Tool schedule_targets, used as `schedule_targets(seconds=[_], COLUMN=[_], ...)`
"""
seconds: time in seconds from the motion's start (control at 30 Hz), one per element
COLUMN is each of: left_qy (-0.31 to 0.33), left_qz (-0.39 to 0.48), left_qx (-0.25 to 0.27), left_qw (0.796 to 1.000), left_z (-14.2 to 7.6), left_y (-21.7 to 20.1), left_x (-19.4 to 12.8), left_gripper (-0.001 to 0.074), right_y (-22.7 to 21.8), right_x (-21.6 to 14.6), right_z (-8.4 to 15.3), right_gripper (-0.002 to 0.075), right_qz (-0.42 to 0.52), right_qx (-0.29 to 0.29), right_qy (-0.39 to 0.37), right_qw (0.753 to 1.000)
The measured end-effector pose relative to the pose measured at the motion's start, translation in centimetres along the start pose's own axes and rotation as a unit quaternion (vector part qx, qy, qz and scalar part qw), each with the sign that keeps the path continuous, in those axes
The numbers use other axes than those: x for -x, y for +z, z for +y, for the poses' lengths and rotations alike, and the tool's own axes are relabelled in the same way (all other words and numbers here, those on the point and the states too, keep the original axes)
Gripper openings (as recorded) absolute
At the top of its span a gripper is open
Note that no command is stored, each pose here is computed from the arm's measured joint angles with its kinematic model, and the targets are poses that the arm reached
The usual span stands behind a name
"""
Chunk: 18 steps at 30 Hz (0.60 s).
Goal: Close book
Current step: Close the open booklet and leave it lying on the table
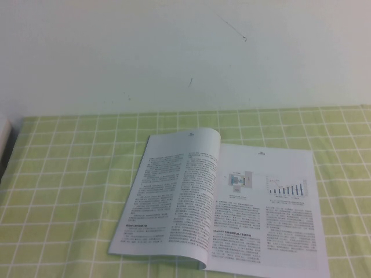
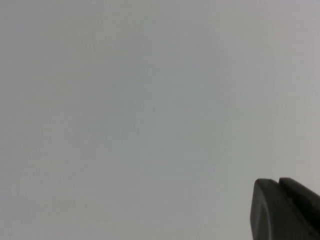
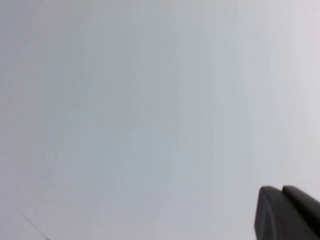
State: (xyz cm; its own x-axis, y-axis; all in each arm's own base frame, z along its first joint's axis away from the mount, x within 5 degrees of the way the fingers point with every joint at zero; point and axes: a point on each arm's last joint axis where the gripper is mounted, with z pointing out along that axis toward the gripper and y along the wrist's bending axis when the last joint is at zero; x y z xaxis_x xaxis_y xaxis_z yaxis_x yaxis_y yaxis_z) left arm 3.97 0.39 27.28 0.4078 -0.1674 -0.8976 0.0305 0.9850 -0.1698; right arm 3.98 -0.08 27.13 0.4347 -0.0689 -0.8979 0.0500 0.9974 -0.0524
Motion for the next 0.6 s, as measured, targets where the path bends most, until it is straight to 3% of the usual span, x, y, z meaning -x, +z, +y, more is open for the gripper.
schedule_targets(seconds=[0.23,0.4,0.6], left_qy=[0.014,0.018,-0.047], left_qz=[0.133,0.295,0.434], left_qx=[-0.018,-0.020,-0.013], left_qw=[0.991,0.955,0.900], left_z=[-1.6,-2.2,-2.3], left_y=[3.4,7.8,11.6], left_x=[4.3,3.8,-0.8], left_gripper=[-0.0004,-0.0004,-0.0004], right_y=[1.6,4.3,8.0], right_x=[4.2,3.3,0.0], right_z=[-0.3,-0.2,0.1], right_gripper=[-0.0003,-0.0003,-0.0003], right_qz=[0.091,0.241,0.401], right_qx=[0.003,0.011,0.040], right_qy=[0.002,0.008,-0.025], right_qw=[0.996,0.970,0.915])
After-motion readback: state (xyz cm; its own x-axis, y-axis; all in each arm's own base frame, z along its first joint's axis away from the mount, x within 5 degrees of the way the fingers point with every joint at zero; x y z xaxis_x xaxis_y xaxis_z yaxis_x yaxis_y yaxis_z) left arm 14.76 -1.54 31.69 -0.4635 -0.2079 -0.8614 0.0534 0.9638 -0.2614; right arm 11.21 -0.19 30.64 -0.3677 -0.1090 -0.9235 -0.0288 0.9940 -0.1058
